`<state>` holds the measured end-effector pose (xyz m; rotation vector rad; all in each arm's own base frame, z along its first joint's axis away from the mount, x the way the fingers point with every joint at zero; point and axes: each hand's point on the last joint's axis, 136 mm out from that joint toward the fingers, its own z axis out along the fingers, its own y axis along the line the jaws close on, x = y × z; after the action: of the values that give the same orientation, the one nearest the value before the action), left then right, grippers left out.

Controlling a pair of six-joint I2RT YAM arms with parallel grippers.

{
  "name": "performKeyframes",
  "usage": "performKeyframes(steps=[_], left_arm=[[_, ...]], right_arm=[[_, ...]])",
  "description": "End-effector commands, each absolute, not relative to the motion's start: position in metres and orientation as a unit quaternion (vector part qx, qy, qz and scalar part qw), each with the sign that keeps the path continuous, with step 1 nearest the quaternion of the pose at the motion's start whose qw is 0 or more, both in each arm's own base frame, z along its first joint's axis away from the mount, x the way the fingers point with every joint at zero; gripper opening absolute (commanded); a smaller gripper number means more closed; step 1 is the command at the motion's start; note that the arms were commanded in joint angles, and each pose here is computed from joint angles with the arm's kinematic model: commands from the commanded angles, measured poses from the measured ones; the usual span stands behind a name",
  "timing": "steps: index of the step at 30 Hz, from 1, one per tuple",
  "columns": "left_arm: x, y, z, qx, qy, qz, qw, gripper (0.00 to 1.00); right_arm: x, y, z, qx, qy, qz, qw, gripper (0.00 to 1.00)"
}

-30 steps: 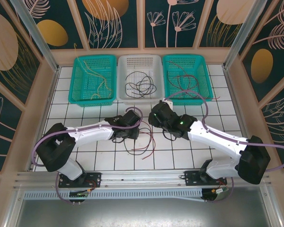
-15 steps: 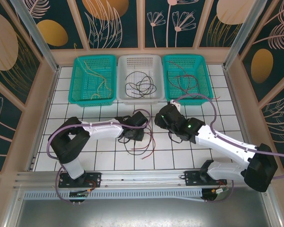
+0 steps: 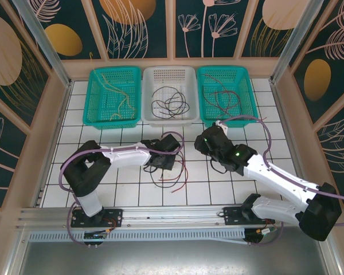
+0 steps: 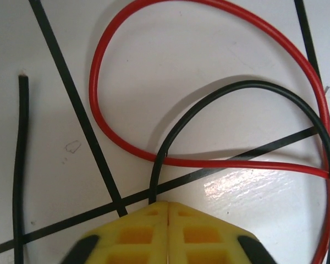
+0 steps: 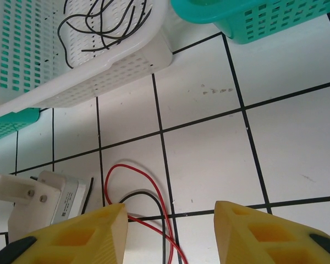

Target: Untangle the cables

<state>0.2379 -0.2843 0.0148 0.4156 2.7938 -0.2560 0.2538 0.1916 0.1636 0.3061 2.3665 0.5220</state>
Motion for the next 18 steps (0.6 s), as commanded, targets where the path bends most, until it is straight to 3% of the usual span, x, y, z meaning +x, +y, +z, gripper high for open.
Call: performKeyframes(steps=[1, 10, 18], left_arm=[[0.235, -0.277, 0.012, 0.154, 0.974, -0.072, 0.149, 0.00], [0.252, -0.274, 0.072, 0.129, 0.955, -0.107, 0.244, 0.00], [0.265, -0.262, 0.121, 0.083, 0.941, -0.133, 0.300, 0.00]], right_arm=[[0.253, 0.188, 0.167, 0.124, 0.907, 0.205, 0.345, 0.46], [0.253, 0.215, 0.169, 0.084, 0.907, 0.250, 0.328, 0.47], [0.248, 0.236, 0.118, 0.069, 0.941, 0.214, 0.254, 0.43]])
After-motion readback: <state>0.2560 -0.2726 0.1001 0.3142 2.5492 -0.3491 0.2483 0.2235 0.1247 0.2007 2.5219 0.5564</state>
